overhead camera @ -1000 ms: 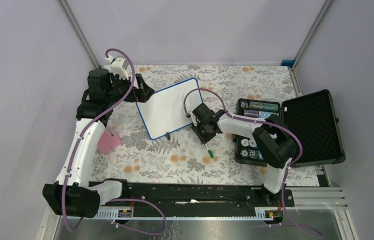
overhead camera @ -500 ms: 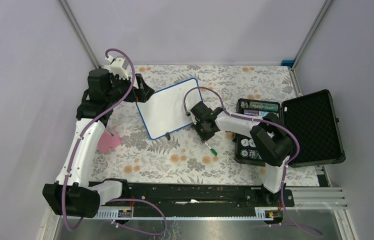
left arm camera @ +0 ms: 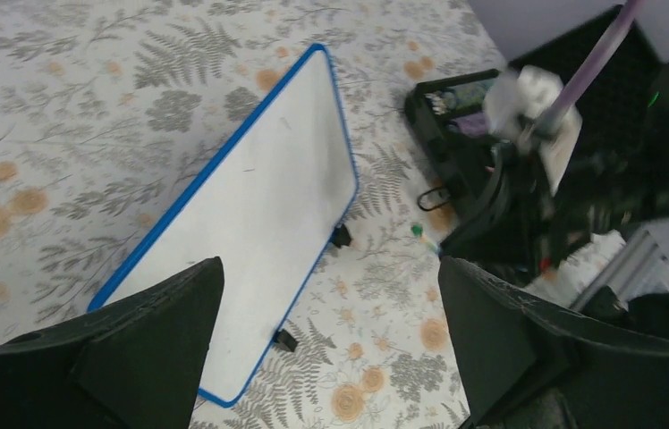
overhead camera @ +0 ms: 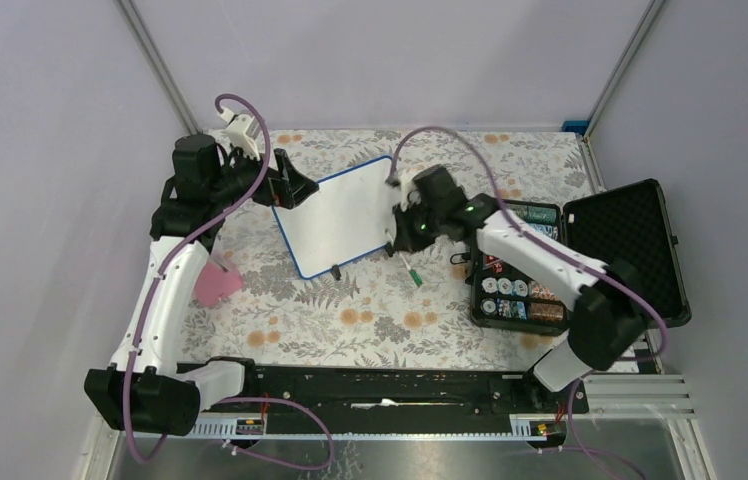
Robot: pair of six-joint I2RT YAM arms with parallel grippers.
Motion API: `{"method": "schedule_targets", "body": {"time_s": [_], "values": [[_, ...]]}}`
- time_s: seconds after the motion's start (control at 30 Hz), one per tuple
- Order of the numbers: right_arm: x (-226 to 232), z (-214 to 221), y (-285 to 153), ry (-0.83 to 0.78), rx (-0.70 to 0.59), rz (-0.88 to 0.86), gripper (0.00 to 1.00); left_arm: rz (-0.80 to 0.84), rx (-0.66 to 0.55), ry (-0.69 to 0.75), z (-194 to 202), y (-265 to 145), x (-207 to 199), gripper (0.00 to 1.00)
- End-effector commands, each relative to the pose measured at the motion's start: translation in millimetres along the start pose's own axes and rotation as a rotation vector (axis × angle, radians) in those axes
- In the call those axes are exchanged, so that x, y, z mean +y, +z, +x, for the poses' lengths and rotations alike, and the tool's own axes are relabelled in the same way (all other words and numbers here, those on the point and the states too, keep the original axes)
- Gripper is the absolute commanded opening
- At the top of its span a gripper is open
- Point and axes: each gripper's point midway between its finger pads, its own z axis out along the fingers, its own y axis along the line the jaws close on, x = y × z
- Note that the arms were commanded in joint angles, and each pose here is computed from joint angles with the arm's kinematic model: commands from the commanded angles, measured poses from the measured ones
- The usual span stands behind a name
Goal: Write a sentence on the whiteboard
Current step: Pick up the whiteboard marker from the center of the board, then pass from the right arm to the left
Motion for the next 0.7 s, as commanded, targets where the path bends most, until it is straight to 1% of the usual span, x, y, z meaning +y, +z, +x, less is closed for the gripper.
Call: {"method": "schedule_targets", "body": {"time_s": [0.0, 0.07, 0.17, 0.23, 0.33, 0.43, 0.6, 0.67], "values": [[15.5, -96.3, -78.0, 0.098, -0.34, -0.152, 0.0, 0.247, -0.051, 0.036, -23.1, -11.1, -50.1, 0.99], [16.5, -120.7, -101.3, 0.15, -0.424, -0.198, 0.0, 0.323, -0.05, 0.016, -21.9, -9.9, -64.6, 0.99], [24.9, -146.3, -124.9, 0.201, -0.489, -0.26, 0.0, 0.408, -0.051, 0.018, -18.7, -1.5, -88.0, 0.99], [32.4, -155.8, -132.2, 0.237, -0.496, -0.298, 0.0, 0.437, -0.049, -0.005, -15.4, 7.3, -98.3, 0.99], [33.5, -167.4, -139.7, 0.284, -0.52, -0.3, 0.0, 0.477, -0.051, -0.074, -14.0, 18.8, -110.4, 0.98], [35.2, -175.7, -143.5, 0.309, -0.532, -0.31, 0.0, 0.525, -0.027, -0.081, -7.0, 28.3, -127.6, 0.96], [35.3, -182.4, -142.4, 0.359, -0.535, -0.317, 0.0, 0.532, 0.033, -0.092, 15.2, 49.6, -139.9, 0.9], [37.7, -182.6, -139.8, 0.371, -0.527, -0.34, 0.0, 0.54, 0.059, -0.097, 23.2, 56.4, -143.6, 0.85]]}}
